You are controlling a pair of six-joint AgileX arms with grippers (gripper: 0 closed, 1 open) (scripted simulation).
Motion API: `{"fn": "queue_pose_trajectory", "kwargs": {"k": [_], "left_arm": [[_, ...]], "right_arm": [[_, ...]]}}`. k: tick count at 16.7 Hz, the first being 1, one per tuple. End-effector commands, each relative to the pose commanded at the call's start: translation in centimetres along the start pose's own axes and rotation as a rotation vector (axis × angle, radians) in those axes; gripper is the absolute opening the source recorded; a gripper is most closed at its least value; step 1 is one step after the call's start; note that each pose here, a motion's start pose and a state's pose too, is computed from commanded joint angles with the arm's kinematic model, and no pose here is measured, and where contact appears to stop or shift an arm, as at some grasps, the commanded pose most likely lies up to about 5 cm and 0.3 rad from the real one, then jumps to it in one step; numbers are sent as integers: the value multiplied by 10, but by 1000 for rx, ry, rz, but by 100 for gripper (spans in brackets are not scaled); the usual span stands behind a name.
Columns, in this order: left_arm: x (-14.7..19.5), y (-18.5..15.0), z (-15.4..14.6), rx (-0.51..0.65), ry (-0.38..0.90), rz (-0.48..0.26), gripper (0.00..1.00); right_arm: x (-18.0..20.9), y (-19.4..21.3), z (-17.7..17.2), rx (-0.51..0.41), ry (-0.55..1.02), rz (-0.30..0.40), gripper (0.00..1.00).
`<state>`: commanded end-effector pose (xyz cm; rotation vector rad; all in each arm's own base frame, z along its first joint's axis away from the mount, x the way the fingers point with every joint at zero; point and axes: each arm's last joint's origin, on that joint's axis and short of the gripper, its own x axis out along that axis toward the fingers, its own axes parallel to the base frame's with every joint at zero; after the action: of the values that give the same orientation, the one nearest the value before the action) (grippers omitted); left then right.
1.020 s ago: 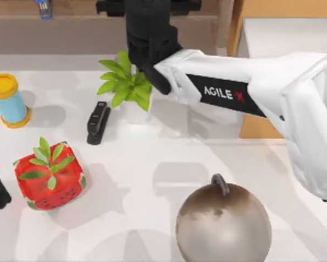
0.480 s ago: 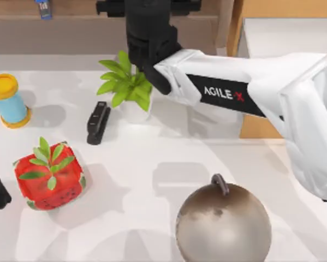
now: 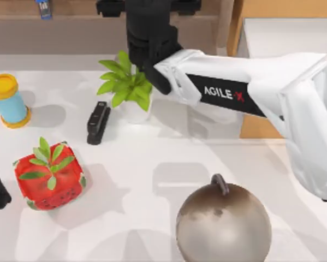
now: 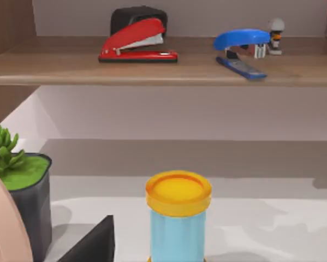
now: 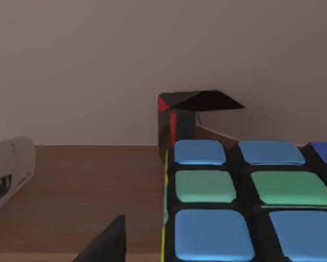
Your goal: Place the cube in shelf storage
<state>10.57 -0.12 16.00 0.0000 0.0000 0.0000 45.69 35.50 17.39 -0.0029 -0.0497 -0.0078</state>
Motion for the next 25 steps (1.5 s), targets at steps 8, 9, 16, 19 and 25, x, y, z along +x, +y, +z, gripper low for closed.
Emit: {"fn": "queue_pose_trajectory", "kwargs": {"k": [8,9,16,19,25], "left_arm": [[0,0,0,0,0,0,100],[0,0,0,0,0,0,100],[0,0,0,0,0,0,100],[0,0,0,0,0,0,100],[0,0,0,0,0,0,100]], "right_arm": [[-4,-1,5,-6,-17,9,100],[-6,-4,10,-14,-32,15,100],[-53,-53,26,-246,-157,81,100],[-85,-86,9,-449,-184,118,100],[-166,-164,-44,-948,-171,217,100]]}}
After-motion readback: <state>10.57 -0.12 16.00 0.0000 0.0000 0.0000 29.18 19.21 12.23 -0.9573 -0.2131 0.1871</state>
